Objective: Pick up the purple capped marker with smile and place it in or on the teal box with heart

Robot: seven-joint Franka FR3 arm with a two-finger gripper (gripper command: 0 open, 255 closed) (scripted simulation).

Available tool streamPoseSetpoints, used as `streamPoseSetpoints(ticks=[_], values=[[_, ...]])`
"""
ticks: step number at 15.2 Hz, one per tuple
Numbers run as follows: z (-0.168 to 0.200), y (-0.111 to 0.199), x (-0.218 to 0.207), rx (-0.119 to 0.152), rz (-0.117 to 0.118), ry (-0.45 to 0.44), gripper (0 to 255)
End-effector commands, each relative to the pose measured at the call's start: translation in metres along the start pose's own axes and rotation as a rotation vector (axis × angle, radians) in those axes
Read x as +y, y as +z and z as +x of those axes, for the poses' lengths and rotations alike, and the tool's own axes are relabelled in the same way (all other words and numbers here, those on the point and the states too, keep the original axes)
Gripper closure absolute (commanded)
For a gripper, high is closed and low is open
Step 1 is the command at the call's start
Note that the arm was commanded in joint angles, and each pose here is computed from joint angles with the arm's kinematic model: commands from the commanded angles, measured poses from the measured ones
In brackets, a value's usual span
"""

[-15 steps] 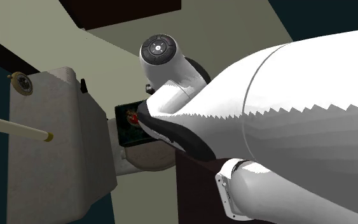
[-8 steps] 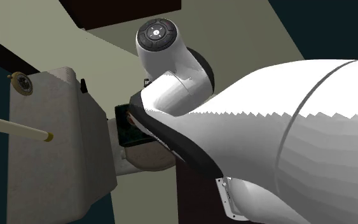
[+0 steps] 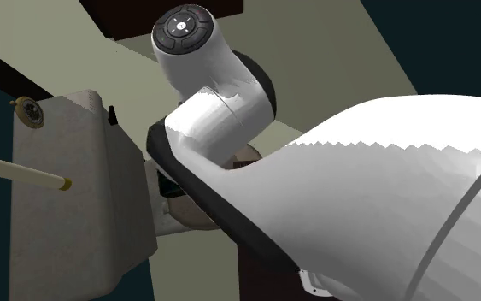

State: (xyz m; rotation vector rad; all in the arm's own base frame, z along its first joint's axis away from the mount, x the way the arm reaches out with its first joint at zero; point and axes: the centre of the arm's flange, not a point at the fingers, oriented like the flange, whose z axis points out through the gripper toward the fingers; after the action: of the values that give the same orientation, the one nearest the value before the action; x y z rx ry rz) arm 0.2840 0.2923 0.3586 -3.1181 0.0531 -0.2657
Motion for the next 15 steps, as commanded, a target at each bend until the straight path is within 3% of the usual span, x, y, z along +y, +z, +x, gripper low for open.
streamPoseSetpoints(ticks=[1, 11, 15], values=[[-0.008, -0.009, -0.022, 0.000, 0.000, 0.002, 255], [-0.052, -0.045, -0.141, 0.000, 0.000, 0.002, 255], [-0.057, -0.031, -0.146, 0.000, 0.000, 0.002, 255]])
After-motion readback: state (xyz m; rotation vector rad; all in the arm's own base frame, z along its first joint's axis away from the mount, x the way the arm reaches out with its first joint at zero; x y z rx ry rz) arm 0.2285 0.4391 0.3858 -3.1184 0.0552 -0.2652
